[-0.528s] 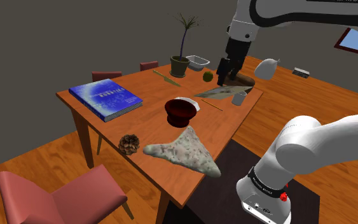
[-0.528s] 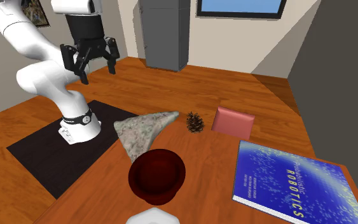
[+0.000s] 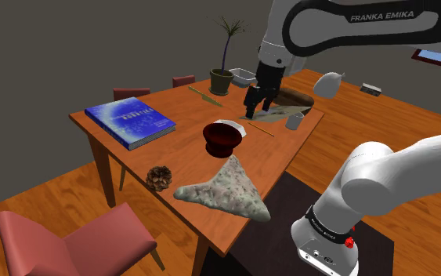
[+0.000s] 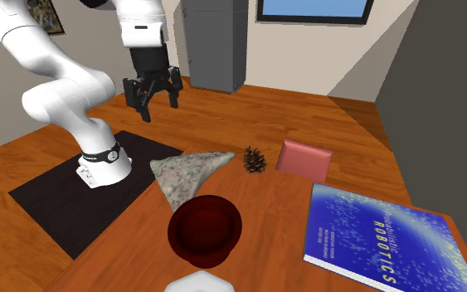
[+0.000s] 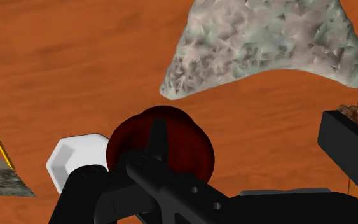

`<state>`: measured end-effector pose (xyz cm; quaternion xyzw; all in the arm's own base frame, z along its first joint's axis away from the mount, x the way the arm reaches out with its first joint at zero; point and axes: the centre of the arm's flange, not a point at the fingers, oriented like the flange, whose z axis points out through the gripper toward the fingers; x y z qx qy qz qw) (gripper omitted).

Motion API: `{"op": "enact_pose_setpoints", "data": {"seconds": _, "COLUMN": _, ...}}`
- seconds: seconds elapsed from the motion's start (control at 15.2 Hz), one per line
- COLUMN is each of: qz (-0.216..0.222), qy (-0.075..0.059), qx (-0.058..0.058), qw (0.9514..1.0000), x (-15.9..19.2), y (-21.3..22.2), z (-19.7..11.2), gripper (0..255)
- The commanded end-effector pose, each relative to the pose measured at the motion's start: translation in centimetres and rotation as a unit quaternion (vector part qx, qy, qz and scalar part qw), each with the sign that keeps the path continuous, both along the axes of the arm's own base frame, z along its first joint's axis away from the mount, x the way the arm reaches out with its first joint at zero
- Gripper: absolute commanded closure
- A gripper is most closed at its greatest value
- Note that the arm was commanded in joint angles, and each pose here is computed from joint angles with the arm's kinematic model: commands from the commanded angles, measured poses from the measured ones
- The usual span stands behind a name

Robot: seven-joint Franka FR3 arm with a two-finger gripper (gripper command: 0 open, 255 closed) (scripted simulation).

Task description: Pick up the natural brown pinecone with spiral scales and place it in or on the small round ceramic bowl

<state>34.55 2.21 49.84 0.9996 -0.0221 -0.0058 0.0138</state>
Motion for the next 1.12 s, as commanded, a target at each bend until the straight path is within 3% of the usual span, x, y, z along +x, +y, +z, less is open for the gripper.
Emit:
{"op": "enact_pose_setpoints", "data": {"seconds": 0.0, "qz": 0.0, "qy": -0.006, "qx": 0.001, "qw": 1.0, "x": 1.0, "y": 2.0, "z": -1.5, "gripper": 0}}
{"op": "enact_pose_setpoints", "data": {"seconds": 1.06, "qz": 0.004, "qy": -0.045, "qx": 0.008, "qw": 0.999, "x": 9.4, "y": 16.6, "z": -13.2, "gripper": 0}}
